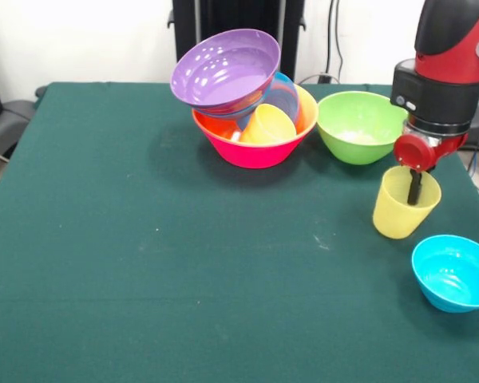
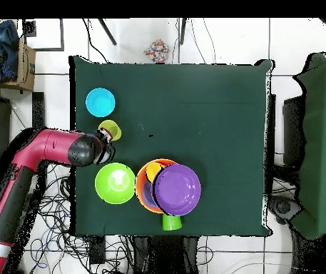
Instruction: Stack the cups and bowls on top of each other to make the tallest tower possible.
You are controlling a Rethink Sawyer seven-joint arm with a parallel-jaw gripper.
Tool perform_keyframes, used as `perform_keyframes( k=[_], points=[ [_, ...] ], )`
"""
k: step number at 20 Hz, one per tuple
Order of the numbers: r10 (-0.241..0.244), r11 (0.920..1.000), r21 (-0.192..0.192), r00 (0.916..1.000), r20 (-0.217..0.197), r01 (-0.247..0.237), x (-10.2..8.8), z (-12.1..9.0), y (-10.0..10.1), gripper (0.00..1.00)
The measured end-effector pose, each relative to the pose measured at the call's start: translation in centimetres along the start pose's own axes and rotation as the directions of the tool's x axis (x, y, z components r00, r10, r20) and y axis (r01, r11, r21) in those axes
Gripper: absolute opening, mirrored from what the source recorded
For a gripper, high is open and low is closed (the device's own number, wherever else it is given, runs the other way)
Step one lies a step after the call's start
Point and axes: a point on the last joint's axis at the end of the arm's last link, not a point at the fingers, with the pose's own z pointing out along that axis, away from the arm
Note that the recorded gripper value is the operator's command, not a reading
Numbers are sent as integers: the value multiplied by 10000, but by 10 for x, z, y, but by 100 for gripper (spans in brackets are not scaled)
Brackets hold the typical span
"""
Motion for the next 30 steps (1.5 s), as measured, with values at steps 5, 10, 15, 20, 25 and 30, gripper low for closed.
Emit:
perform_keyframes(
  k=[5, 10, 15, 20, 25, 30],
  points=[
    [8, 9967, -812, 9997, -246, -28, -11, -39, -4, 0],
    [-131, 9901, -1406, 9977, -662, 37, -19, -90, -16, 0],
    [-343, 9849, -1727, 9934, -1099, 149, -26, -162, -32, 0],
    [-431, 9836, -1786, 9931, -1091, 230, -31, -211, -38, 0],
    [-311, 9863, -1642, 9954, -903, 159, -25, -253, -45, 0],
    [-465, 9891, -1429, 9958, -790, 349, -2, -285, -55, 0]
  ],
)
